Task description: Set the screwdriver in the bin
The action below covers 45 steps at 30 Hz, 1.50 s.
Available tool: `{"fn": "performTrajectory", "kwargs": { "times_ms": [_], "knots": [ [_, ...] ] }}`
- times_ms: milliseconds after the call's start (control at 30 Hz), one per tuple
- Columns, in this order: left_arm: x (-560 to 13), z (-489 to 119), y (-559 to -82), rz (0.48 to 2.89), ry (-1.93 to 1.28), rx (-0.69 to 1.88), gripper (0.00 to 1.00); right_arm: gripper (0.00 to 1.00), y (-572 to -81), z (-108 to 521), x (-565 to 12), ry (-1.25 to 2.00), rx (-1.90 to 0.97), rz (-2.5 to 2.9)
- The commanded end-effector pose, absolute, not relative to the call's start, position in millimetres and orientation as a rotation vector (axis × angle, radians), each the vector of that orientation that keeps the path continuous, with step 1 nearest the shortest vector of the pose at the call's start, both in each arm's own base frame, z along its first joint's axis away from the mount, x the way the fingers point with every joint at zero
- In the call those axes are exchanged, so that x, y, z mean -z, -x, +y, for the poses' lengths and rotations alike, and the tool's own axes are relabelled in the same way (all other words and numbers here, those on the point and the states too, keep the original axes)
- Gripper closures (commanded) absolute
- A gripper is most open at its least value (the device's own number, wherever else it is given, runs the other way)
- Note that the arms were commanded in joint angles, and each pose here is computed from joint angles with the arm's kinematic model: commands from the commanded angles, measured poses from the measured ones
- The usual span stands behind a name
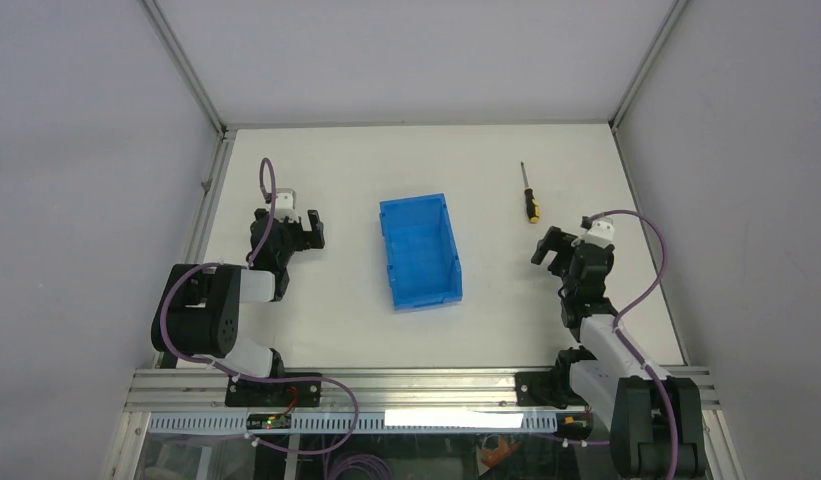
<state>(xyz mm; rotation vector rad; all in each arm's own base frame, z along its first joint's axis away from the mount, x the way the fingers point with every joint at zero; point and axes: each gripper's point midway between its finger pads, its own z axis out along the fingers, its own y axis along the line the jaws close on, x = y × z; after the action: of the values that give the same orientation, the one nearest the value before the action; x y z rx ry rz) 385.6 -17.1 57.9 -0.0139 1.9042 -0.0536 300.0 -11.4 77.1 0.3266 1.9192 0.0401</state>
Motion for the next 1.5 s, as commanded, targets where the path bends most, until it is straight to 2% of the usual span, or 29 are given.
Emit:
{"fn": "performTrajectory", "kwargs": {
  "times_ms": [0,200,433,600,800,967,1033,1067,1200,1233,1467],
  "knots": [
    [-79,-18,-394,1.83,0.011,0.068,0.01,0.01,-315,-18,-105,-0.347,-0.018,1.854],
    [-79,-18,-394,1.83,0.011,0.068,0.01,0.01,-329,-12,-122,-0.347,-0.021,2.06],
    [-79,-17,-394,1.83,0.013,0.067,0.01,0.01,-372,6,-139,-0.342,-0.097,2.307],
    [-79,-18,-394,1.83,0.011,0.068,0.01,0.01,-409,8,-121,-0.244,-0.014,2.398],
    [-79,-17,-394,1.828,0.012,0.067,0.01,0.03,-445,-1,-65,-0.19,0.107,2.542],
    [-79,-18,-394,1.829,0.01,0.069,0.01,0.15,-454,2,-18,-0.172,0.123,2.671],
    [-79,-18,-394,1.83,0.012,0.069,0.01,0.24,-453,2,-8,-0.172,0.129,2.69],
    [-79,-17,-394,1.83,0.012,0.067,0.01,0.33,-453,3,-5,-0.168,0.124,2.698],
    [-78,-18,-394,1.83,0.011,0.068,0.01,0.89,-449,4,-9,-0.173,0.115,2.714],
    [-79,-18,-394,1.83,0.011,0.068,0.01,0.98,-449,6,-16,-0.17,0.098,2.707],
    [-78,-18,-394,1.83,0.011,0.068,0.01,1.0,-431,24,-107,-0.2,0.019,2.603]
  ]
}}
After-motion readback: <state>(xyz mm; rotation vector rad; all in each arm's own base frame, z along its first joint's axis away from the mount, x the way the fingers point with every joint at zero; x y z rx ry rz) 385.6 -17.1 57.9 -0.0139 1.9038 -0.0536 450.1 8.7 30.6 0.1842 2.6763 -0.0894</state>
